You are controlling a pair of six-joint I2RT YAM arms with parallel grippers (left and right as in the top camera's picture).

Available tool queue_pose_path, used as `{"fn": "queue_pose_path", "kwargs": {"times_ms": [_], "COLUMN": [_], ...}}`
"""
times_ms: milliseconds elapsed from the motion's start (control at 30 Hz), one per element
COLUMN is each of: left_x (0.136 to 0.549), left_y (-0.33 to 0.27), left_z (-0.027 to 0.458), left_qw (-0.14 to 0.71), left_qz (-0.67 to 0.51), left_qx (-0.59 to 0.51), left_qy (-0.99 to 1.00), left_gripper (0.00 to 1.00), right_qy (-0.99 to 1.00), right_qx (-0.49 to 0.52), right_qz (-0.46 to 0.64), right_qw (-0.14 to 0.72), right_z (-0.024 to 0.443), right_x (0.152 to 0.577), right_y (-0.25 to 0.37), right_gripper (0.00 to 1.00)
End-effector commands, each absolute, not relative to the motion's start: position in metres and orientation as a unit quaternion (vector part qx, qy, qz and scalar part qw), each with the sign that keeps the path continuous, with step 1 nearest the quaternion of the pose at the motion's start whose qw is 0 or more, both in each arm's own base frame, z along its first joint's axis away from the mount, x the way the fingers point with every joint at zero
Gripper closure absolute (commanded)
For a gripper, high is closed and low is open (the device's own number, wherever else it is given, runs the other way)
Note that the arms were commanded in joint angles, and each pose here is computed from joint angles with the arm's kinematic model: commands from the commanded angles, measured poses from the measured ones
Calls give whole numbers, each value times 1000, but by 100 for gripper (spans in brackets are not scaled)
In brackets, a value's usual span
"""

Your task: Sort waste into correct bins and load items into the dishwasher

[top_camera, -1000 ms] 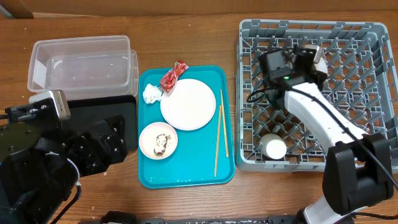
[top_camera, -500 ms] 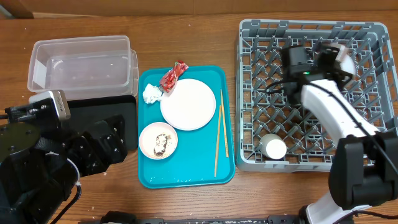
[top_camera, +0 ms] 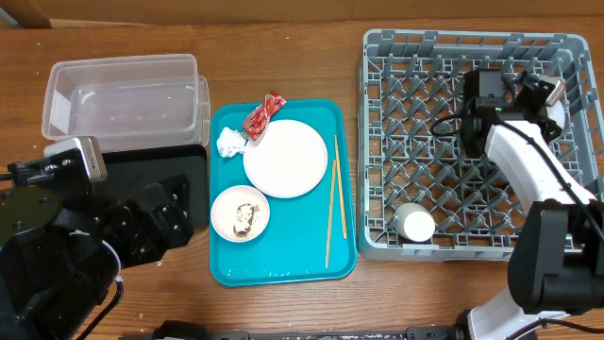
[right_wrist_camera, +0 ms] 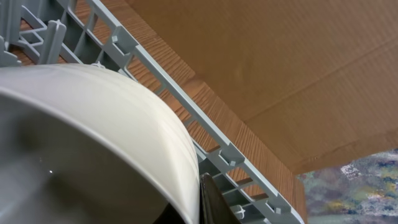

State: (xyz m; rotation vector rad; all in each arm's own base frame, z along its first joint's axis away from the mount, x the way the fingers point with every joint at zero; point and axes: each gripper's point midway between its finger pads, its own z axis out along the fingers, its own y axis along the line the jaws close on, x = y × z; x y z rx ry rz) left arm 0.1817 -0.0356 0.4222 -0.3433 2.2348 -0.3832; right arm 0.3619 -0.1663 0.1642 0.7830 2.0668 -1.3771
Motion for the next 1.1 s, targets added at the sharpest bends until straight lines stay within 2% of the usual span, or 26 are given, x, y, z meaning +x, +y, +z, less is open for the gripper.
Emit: {"fn": "queue_pose_path", "kwargs": {"times_ms": [0,133,233,433,467,567,700,800,933,1067], "left_x": [182,182,182,182,182,182,182,182,182,182], "left_y": [-35,-35,-35,-35,-35,-35,-35,-35,-35,-35], "left_z": [424,424,424,424,424,424,424,424,424,424], "left_qw": [415,415,415,415,415,415,415,415,415,415], "left_qz": [-152,-152,-152,-152,-152,-152,-152,-152,-152,-152], "left_qx": [-133,-133,-133,-133,-133,-133,-133,-133,-133,-133], "left_qy": [887,887,887,887,887,887,887,887,887,887], "left_gripper": [0,0,0,0,0,0,0,0,0,0], "right_qy": [790,787,804,806,804,803,808,809,813,865], "right_qx": [275,266,248,217,211,196,180,170,160,128], "right_qz": [-488,-495,-481,-481,-485,-487,-480,-466,-434,-305], "right_qw": [249,254,247,269,274,281,292,316,353,378], "right_z": [140,143,136,139,142,145,152,168,194,204], "right_x": [359,361,362,368,369,371,372,374,374,376], "right_y": [-157,-152,-139,-106,-102,-90,-75,-58,-32,25], "right_gripper": [96,96,91,91,89,61,43,34,29,26]}}
